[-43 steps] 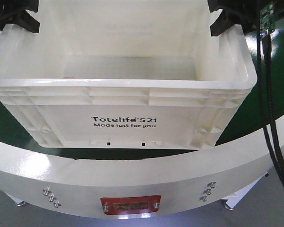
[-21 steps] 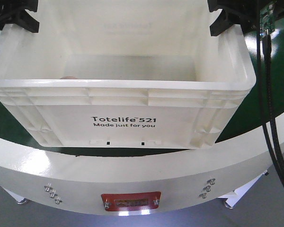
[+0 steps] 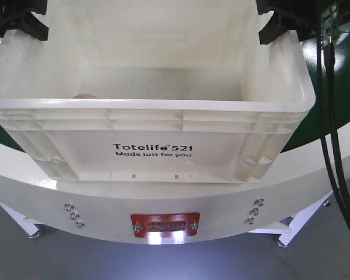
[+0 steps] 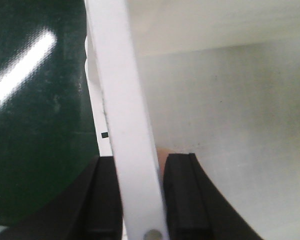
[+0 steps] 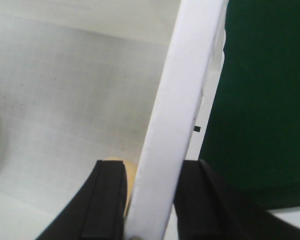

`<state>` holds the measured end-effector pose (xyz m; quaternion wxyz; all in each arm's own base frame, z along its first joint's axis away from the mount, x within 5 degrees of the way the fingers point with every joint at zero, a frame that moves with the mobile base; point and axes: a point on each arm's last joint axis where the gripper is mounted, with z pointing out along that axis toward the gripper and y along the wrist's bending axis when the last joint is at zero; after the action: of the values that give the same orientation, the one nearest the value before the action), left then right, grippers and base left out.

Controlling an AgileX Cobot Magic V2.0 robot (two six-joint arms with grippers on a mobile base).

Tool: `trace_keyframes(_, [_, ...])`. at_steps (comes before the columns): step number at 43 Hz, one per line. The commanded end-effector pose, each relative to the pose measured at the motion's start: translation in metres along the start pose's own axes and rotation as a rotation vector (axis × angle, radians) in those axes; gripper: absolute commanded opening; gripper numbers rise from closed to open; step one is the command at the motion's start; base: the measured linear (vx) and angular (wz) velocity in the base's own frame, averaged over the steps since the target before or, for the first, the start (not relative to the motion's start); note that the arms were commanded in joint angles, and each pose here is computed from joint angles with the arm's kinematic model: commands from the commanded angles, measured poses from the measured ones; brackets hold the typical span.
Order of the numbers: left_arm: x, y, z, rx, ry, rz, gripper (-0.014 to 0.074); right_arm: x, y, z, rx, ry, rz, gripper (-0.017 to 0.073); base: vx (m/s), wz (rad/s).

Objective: Place moving items into box and shelve
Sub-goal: 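Hold the tote with both grippers while the base turns away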

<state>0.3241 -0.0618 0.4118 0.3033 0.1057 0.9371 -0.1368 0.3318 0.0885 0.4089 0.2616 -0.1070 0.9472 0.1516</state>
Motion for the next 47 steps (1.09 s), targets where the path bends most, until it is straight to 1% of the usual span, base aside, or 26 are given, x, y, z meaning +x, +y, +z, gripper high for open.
trace_keyframes(1, [-0.0135, -0.024, -0.0371, 0.124, -0.206, -0.009, -0.0006, -0.0087, 0.0236, -0.0394, -0.141, -0.201, -0.013, -0.0004, -0.19, 0.12])
trace_keyframes(20, [-0.0136, -0.0239, -0.0366, 0.124, -0.205, -0.009, -0.0006, -0.0086, 0.0236, -0.0394, -0.141, -0.2, -0.013, -0.0004, -0.18, 0.29])
trace_keyframes(47, [-0.0136, -0.0239, -0.0366, 0.124, -0.205, -0.009, -0.0006, -0.0082, 0.0236, -0.0393, -0.141, -0.196, -0.014, -0.0004, -0.12, 0.44])
